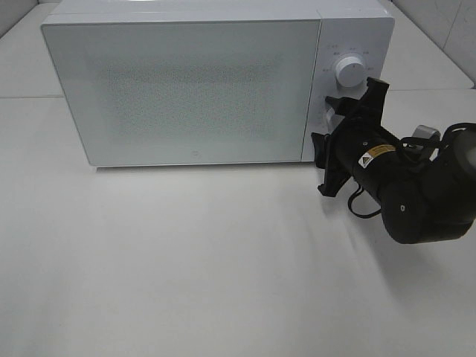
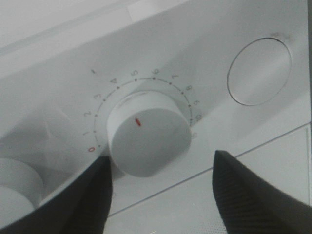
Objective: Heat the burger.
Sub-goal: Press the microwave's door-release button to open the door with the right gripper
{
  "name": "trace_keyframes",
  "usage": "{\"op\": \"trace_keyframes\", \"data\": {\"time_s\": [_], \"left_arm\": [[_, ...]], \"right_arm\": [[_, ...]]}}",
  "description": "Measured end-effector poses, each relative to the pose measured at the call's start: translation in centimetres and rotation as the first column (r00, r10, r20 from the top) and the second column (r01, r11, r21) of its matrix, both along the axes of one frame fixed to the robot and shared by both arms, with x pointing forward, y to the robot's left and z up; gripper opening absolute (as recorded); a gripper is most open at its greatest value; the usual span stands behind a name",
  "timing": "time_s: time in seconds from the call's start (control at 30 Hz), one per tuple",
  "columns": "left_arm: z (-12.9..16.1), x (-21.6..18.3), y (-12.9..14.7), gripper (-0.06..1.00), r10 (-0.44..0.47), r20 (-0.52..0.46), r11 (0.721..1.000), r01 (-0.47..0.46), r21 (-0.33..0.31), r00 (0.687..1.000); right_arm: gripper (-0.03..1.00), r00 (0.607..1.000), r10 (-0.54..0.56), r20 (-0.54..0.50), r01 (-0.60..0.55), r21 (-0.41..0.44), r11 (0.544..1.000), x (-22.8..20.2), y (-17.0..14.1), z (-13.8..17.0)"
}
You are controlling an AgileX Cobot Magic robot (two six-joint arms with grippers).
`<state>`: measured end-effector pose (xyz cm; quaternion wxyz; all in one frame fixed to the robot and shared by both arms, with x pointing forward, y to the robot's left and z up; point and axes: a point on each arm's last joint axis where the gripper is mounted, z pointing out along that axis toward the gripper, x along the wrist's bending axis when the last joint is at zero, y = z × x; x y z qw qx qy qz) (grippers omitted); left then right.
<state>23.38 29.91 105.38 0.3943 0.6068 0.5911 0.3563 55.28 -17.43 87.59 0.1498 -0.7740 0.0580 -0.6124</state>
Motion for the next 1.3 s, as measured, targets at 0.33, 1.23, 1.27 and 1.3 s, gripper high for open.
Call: {"op": "trace_keyframes", "data": {"time_s": [0.33,1.23,1.27,1.3], "left_arm": [[0.0,0.0,0.0,0.99,0.000,0.000,1.000,0.000,0.000,1.000],[0.0,0.0,0.0,0.99,0.000,0.000,1.000,0.000,0.000,1.000],[0.0,0.0,0.0,0.99,0.000,0.000,1.000,0.000,0.000,1.000],[0.0,0.0,0.0,0.99,0.000,0.000,1.000,0.000,0.000,1.000]], "right_arm": [[0.69,1.000,-0.016,-0.016,0.016,-0.004,1.000,-0.7,-0.5,0.0],[0.69,0.980,0.114,0.164,0.002,-0.578,0.816,-9.1,-4.8,7.2],[0.69,0.972,0.140,0.189,0.015,-0.643,0.766,-9.7,-5.1,8.1],[0.69,0.972,0.140,0.189,0.015,-0.643,0.766,-9.7,-5.1,8.1]]}}
